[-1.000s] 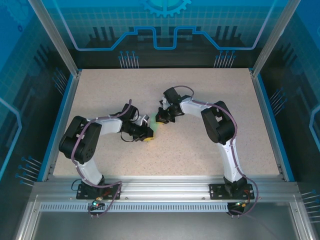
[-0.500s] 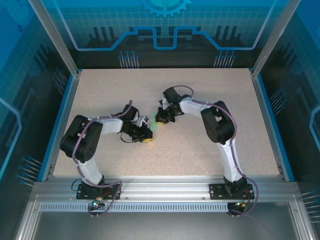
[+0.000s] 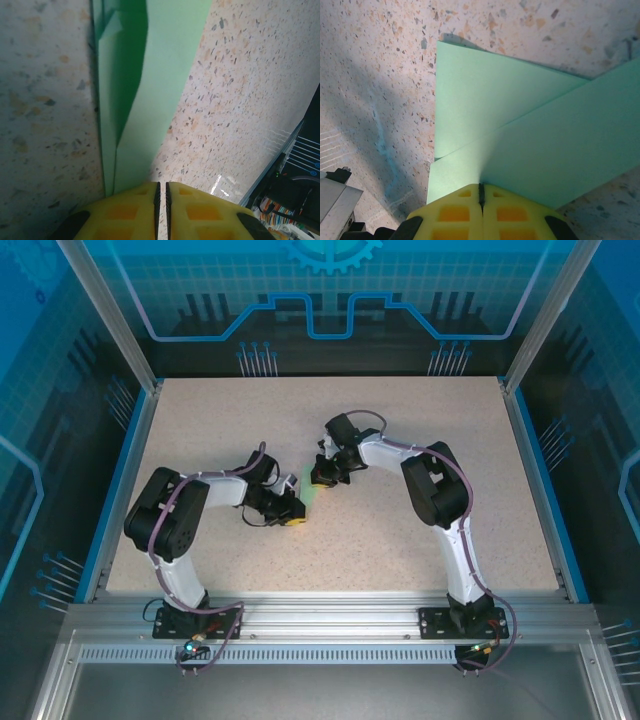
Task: Fold a paper plane with a square sheet of paper (fold left side to right side)
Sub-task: Fold the wing for the fifth time at the center of the table.
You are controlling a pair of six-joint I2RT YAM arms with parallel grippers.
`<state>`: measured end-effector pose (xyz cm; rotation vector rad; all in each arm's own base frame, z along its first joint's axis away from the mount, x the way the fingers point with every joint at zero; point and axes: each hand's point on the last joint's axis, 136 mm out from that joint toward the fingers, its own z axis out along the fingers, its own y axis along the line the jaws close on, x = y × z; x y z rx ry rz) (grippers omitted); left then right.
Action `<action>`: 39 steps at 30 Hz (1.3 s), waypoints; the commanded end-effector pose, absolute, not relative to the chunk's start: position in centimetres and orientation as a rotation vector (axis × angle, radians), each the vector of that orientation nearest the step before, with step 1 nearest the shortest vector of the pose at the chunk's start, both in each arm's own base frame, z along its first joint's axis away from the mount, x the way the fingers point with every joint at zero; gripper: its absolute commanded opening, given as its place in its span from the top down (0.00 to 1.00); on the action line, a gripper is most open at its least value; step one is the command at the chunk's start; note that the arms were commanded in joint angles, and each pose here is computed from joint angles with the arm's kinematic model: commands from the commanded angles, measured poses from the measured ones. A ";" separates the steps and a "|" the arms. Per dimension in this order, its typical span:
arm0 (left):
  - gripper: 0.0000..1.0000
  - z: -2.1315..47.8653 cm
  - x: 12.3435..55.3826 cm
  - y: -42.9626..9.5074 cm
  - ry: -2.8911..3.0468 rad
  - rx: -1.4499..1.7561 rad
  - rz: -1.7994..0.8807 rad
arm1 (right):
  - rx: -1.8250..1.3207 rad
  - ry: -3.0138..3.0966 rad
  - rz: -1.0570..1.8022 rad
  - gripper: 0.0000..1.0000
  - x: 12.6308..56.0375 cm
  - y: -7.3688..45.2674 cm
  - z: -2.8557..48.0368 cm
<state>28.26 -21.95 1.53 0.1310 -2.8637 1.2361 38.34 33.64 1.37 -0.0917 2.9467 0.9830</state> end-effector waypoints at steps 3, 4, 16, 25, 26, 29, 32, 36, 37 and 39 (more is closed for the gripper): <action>0.85 -0.1 26.5 -21.7 -2.821 0.152 1.197 | -0.037 3.099 0.802 1.00 36.5 31.3 -2.7; 0.85 -0.2 26.3 -21.6 -2.814 0.157 1.201 | -0.032 3.102 0.796 1.00 36.5 31.2 -2.8; 0.85 -0.7 23.3 -21.0 -2.778 0.178 1.166 | -0.028 3.109 0.784 1.00 36.8 30.8 -2.8; 0.85 -0.4 22.2 -20.4 -2.788 0.184 1.132 | -0.041 3.103 0.784 1.00 37.0 31.0 -2.4; 0.85 -0.2 22.3 -20.4 -2.789 0.182 1.137 | -0.043 3.100 0.783 1.00 37.0 31.0 -2.4; 0.86 0.6 22.7 -20.5 -2.804 0.170 1.154 | -0.053 3.083 0.803 1.00 37.4 31.2 -2.2; 0.83 2.6 24.0 -20.8 -2.850 0.146 1.210 | -0.086 3.017 0.869 1.00 38.3 32.1 -0.6; 0.70 6.8 26.8 -20.5 -2.991 0.133 1.282 | -0.128 2.884 0.854 0.89 40.5 32.3 4.0; 0.66 7.7 27.5 -20.1 -3.036 0.143 1.290 | -0.131 2.859 0.838 0.85 40.7 32.2 5.0; 0.57 9.8 28.9 -19.0 -3.139 0.179 1.302 | -0.125 2.814 0.790 0.71 41.0 31.6 7.2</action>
